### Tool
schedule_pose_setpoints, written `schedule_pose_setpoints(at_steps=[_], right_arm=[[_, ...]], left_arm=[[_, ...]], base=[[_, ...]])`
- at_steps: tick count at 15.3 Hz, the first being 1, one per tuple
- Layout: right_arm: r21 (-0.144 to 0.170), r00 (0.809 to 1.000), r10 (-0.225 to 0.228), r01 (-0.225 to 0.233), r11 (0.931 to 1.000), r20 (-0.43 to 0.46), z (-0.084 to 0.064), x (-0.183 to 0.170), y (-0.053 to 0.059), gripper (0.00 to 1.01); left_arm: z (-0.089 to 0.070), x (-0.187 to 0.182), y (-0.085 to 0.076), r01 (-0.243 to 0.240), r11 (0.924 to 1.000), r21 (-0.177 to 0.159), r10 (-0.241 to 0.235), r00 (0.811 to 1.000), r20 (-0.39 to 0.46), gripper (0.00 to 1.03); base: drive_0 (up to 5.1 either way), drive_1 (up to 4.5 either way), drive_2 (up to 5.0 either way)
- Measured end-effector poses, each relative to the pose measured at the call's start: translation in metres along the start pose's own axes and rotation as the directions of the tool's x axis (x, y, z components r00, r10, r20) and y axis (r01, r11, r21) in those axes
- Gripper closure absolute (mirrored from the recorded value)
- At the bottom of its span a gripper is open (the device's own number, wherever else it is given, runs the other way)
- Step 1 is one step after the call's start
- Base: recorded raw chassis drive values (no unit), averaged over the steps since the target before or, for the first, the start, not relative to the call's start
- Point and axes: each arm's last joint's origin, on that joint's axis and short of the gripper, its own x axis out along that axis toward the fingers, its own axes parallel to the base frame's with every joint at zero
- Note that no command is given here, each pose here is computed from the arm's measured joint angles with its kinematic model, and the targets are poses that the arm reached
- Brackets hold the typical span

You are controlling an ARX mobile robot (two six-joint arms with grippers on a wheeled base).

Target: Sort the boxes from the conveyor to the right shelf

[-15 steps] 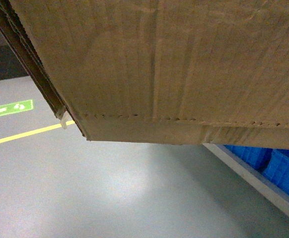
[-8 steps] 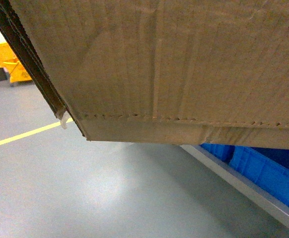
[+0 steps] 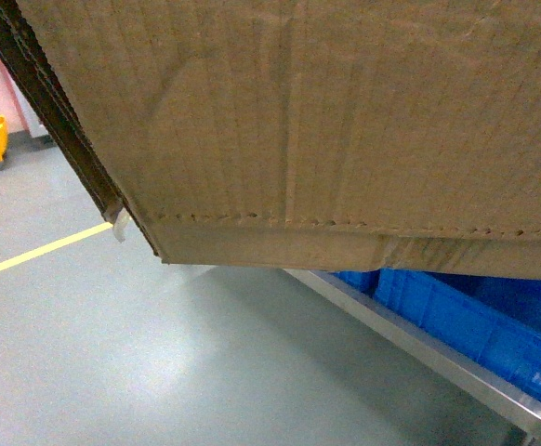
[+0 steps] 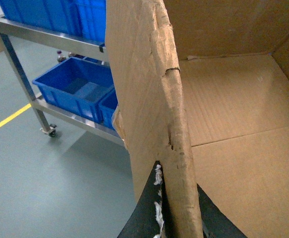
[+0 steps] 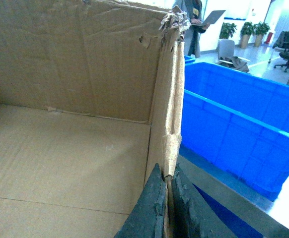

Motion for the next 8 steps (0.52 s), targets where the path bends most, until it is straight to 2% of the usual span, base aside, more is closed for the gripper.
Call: schedule_pose_setpoints(at_steps=[8], right_arm=[[0.0, 1.0, 0.0, 0.0, 1.0, 0.0, 0.0, 0.0, 0.0, 0.99]], left_arm=[[0.0, 0.0, 0.0, 0.0, 1.0, 0.0, 0.0, 1.0, 0.0, 1.0]], base=[[-1.6, -1.62, -1.6]])
